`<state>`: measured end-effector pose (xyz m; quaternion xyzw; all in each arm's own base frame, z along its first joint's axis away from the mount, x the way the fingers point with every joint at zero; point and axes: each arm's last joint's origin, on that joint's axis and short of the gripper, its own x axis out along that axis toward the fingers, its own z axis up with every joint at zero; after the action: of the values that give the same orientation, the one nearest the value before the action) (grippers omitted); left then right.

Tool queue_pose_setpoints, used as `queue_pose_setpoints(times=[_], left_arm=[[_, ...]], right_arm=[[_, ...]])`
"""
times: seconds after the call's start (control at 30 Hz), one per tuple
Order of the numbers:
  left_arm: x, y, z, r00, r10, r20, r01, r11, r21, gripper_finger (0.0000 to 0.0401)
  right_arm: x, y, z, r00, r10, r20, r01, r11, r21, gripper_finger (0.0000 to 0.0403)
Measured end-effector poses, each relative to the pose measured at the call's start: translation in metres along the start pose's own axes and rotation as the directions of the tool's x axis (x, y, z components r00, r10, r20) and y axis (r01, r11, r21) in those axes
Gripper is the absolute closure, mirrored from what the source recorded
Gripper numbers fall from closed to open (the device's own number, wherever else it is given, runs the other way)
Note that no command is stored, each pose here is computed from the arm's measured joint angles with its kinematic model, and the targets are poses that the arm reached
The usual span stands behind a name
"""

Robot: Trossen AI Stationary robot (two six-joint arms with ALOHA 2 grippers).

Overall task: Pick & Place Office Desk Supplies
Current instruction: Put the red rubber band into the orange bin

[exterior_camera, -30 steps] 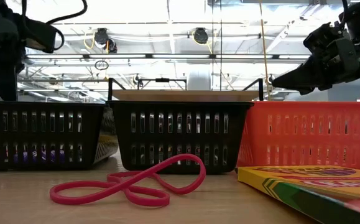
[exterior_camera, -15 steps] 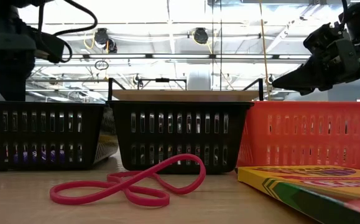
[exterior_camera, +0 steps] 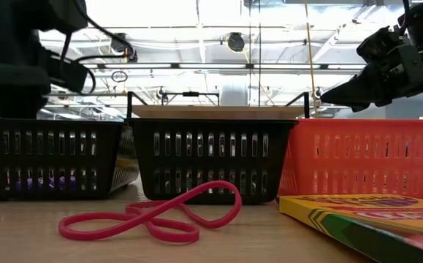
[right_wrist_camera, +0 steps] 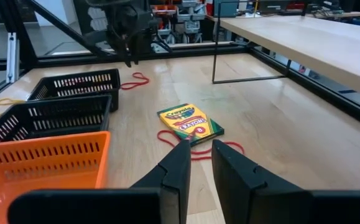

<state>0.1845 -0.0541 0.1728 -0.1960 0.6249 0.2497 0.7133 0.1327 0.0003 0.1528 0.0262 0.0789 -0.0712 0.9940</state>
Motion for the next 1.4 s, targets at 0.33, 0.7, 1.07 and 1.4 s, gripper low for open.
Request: queue_pose_setpoints(times=[0.33,0.7,1.07,1.4], left_arm=[[0.018,-0.002,0.008,0.996,0.068,-0.051,-0.068,0.998,0.015,0.0302],[0.023,-0.002,0.020,0.999,0.032,-0.026,-0.031,0.999,0.015,0.0302],[0.025,0.003,0.027,0.999,0.026,-0.021,-0.026,1.000,-0.014,0.0302],[0.025,0.007,0.031,0.999,0.009,-0.034,-0.009,1.000,-0.012,0.0302]], right_arm=[[0.000,0.000,0.000,1.000,0.000,0.000,0.000,1.000,0.000,0.0344],[0.000,0.000,0.000,1.000,0.000,0.000,0.000,1.000,0.002,0.0344],[0.000,0.000,0.000,1.000,0.000,0.000,0.000,1.000,0.015,0.0344],[0.000,0.000,0.000,1.000,0.000,0.000,0.000,1.000,0.015,0.0344]])
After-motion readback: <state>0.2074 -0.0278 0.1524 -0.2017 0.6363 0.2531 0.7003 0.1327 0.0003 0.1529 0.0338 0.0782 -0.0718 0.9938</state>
